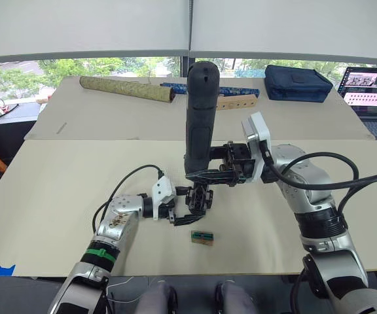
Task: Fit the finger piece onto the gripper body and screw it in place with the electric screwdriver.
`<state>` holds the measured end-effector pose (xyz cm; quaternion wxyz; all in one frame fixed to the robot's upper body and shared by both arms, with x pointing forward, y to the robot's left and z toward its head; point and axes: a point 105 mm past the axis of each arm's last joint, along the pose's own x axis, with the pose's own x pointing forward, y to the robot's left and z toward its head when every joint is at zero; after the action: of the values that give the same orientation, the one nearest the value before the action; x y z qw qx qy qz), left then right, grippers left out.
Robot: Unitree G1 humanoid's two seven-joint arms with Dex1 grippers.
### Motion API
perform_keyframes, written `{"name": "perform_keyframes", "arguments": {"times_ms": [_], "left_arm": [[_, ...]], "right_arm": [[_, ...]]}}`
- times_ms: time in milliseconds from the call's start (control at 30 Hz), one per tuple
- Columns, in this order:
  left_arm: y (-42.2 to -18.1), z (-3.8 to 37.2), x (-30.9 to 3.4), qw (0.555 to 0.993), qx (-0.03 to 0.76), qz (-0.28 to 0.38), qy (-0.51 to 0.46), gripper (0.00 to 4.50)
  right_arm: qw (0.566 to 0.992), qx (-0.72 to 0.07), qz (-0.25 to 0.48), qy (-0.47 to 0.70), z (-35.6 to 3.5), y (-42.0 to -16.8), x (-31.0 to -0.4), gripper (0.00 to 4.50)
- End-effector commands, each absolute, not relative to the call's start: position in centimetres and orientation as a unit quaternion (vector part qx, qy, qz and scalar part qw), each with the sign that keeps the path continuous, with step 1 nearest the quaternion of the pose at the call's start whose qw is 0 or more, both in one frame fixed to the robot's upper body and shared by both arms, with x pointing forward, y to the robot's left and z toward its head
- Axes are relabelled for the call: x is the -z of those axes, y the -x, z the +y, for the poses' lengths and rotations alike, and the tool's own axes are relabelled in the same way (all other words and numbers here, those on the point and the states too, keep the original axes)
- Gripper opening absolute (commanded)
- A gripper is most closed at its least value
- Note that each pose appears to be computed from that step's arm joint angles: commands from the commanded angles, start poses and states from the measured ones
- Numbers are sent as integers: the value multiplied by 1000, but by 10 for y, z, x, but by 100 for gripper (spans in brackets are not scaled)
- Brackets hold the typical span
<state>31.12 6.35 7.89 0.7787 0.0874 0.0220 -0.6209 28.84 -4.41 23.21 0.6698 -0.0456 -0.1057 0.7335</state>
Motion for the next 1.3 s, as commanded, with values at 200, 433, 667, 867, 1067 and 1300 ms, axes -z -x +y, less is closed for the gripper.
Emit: {"name": "perform_keyframes", "arguments": {"times_ms": [200, 433, 667, 867, 1067, 1300], "left_arm": [[-311, 57, -79, 770, 630, 18, -100, 323], [-310, 58, -74, 770, 628, 23, -110, 236], [-308, 58, -73, 771, 627, 24, -109, 236], [-307, 59, -72, 773, 625, 26, -106, 236], [-306, 58, -71, 773, 625, 27, -104, 236], [-306, 59, -72, 774, 625, 28, -103, 236]], "right_arm": [[669, -732, -113, 61, -45, -285, -236, 190], [671, -731, -108, 59, -43, -284, -230, 190], [681, -724, -95, 53, -40, -285, -221, 190], [695, -714, -61, 55, -38, -288, -206, 190], [708, -704, -33, 49, -34, -291, -193, 190], [717, -695, -4, 58, -35, -292, -175, 190]]}}
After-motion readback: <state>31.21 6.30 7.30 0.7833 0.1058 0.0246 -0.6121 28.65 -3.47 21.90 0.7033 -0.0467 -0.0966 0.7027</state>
